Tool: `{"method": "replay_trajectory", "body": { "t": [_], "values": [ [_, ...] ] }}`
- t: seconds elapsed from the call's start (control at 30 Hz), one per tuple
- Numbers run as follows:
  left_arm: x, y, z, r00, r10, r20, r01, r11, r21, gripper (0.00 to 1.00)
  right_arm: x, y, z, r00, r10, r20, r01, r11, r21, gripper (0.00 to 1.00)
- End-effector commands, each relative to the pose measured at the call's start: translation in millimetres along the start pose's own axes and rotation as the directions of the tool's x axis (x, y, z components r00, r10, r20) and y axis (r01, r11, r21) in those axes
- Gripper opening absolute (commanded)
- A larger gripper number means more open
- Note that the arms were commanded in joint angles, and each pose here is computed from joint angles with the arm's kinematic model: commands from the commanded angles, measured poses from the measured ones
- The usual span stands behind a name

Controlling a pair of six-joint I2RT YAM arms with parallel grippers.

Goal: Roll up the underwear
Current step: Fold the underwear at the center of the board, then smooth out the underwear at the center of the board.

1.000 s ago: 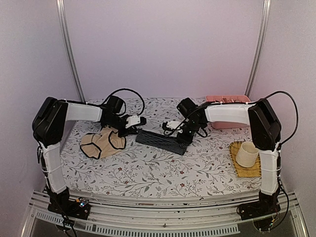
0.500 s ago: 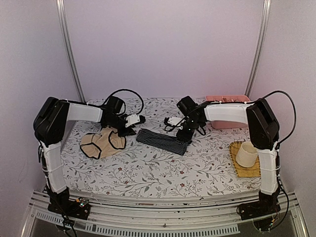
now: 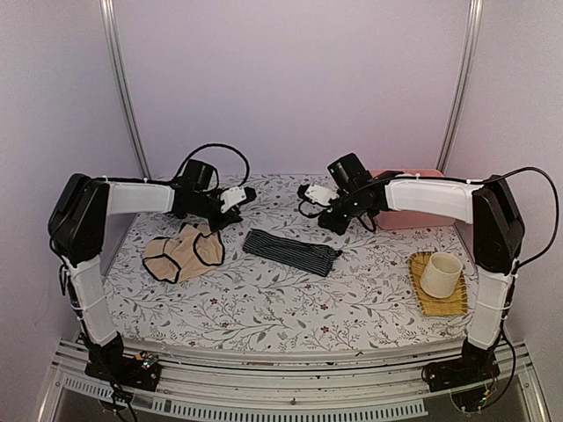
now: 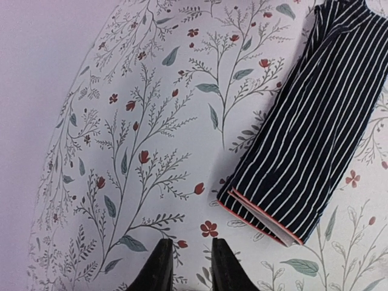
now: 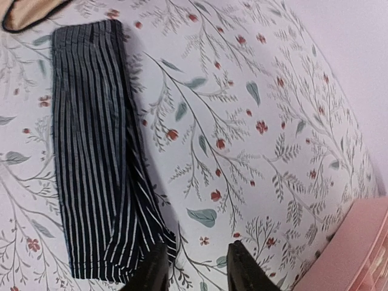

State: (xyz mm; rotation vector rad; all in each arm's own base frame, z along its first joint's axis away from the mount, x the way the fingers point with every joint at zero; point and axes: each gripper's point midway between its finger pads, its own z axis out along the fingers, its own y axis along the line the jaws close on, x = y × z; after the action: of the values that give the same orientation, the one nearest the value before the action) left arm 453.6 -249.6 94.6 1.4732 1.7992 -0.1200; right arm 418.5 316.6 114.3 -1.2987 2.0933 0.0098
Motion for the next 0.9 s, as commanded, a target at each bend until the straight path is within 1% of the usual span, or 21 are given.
{"method": "replay_trajectory", "body": {
  "t": [0.0,0.03,0.07,0.1,0.13,0.17,0.27,0.37,0.47,0.73,0.87],
  "values": [
    [-24,-22,-1,0.999,-0.008,0.044,0.005,0.997,0.079,0.13,-39,42,-27,0.978,0.015,0.206,0.034,0.972,-0.235,0.23],
    [-25,-27,2,0.999,-0.005,0.042,0.001,0.996,0.092,0.07,-38,49,-25,0.978,0.017,0.208,0.039,0.964,-0.264,0.20],
    [-26,-31,5,0.999,-0.004,0.041,0.000,0.995,0.102,0.03,-37,55,-21,0.978,0.018,0.207,0.043,0.957,-0.286,0.14],
    [-28,-35,8,0.999,-0.006,0.042,0.002,0.993,0.114,0.00,-36,59,-17,0.978,0.021,0.207,0.043,0.953,-0.300,0.11],
    [-32,-35,8,0.999,-0.010,0.045,0.004,0.993,0.116,0.00,-35,63,-13,0.979,0.028,0.203,0.038,0.948,-0.315,0.10],
    [-25,-40,19,0.999,-0.025,0.026,0.021,0.990,0.140,0.00,-34,66,-9,0.979,0.033,0.200,0.035,0.944,-0.328,0.09],
    [-30,-45,23,0.998,-0.050,0.040,0.042,0.983,0.179,0.00,-30,74,4,0.982,0.053,0.182,0.016,0.934,-0.357,0.07],
    [-34,-54,26,0.996,-0.071,0.049,0.058,0.972,0.227,0.00,-22,83,15,0.986,0.064,0.157,0.001,0.923,-0.384,0.06],
    [-29,-65,36,0.997,-0.075,0.024,0.067,0.965,0.255,0.00,-15,89,23,0.988,0.070,0.137,-0.010,0.918,-0.398,0.05],
    [-3,-67,57,0.993,-0.100,-0.069,0.113,0.970,0.217,0.00,6,90,45,0.994,0.091,0.060,-0.063,0.930,-0.362,0.05],
    [6,-65,57,0.989,-0.112,-0.095,0.129,0.972,0.196,0.00,19,81,55,0.995,0.098,0.012,-0.090,0.950,-0.298,0.05]
  ]
}}
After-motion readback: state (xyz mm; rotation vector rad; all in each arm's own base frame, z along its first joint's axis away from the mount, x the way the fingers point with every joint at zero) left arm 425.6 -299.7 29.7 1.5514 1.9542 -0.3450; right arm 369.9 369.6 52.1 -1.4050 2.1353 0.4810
